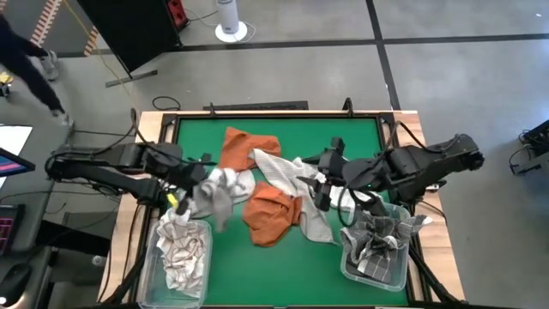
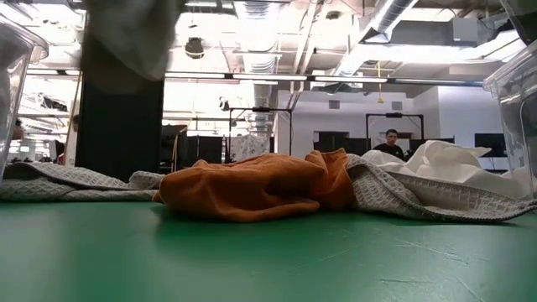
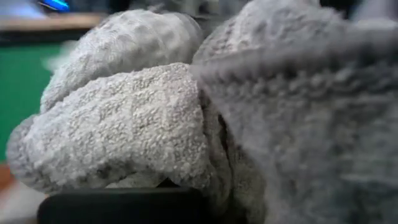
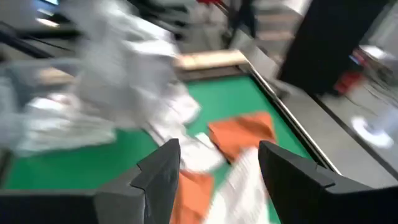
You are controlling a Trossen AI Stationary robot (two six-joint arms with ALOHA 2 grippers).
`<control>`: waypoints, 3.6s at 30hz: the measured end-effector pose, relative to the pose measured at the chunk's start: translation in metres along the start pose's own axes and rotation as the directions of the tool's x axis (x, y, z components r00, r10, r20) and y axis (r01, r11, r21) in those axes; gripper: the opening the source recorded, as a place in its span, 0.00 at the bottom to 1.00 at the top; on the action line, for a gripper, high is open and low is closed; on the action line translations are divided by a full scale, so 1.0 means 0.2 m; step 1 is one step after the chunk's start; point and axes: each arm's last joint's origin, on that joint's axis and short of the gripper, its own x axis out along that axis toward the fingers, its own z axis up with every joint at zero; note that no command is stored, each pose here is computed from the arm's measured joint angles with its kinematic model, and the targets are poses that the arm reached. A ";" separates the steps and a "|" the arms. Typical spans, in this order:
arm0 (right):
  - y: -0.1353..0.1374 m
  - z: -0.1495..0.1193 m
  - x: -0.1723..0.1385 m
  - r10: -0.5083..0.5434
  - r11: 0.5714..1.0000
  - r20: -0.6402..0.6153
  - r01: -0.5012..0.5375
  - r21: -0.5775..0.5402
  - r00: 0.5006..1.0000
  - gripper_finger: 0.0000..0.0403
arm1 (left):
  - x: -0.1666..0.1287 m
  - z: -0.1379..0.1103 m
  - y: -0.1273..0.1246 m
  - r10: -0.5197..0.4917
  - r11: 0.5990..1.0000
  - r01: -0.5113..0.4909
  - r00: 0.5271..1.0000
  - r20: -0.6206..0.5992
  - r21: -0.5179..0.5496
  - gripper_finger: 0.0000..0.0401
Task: Sort towels by color in basket
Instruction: Put the gray towel into the left transparent bin
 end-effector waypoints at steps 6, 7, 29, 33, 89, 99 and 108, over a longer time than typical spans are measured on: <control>-0.03 -0.12 0.08 -0.228 0.974 -0.165 0.227 -0.023 0.960 0.61 | -0.09 -0.06 -0.09 -0.261 0.964 0.251 0.956 -0.131 -0.086 0.10; -0.03 -0.14 0.10 -0.256 0.967 -0.193 0.254 -0.037 0.947 0.61 | -0.10 -0.06 -0.11 -0.306 0.950 0.293 0.941 -0.144 -0.105 0.10; -0.17 -0.23 0.25 -0.442 0.897 -0.338 0.420 -0.141 0.831 0.61 | 0.13 -0.21 -0.53 -0.516 0.851 0.349 0.692 -0.504 -0.392 0.09; -0.21 -0.20 0.18 -0.436 0.899 -0.316 0.426 -0.104 0.843 0.61 | 0.18 -0.27 -0.64 -0.393 0.919 0.294 0.723 -0.569 -0.261 0.09; -0.04 -0.18 0.02 -0.294 0.949 -0.226 0.312 0.048 0.929 0.61 | 0.32 -0.40 -1.08 -0.046 0.986 -0.136 0.326 -0.944 -0.095 0.60; -0.04 -0.18 0.03 -0.294 0.949 -0.226 0.312 0.047 0.929 0.61 | 0.18 -0.14 -1.04 0.151 0.979 -0.191 0.413 -0.898 0.077 0.59; -0.04 -0.18 0.02 -0.291 0.950 -0.225 0.309 0.047 0.930 0.61 | 0.18 -0.20 -1.00 0.332 0.942 -0.145 0.513 -0.791 0.302 0.59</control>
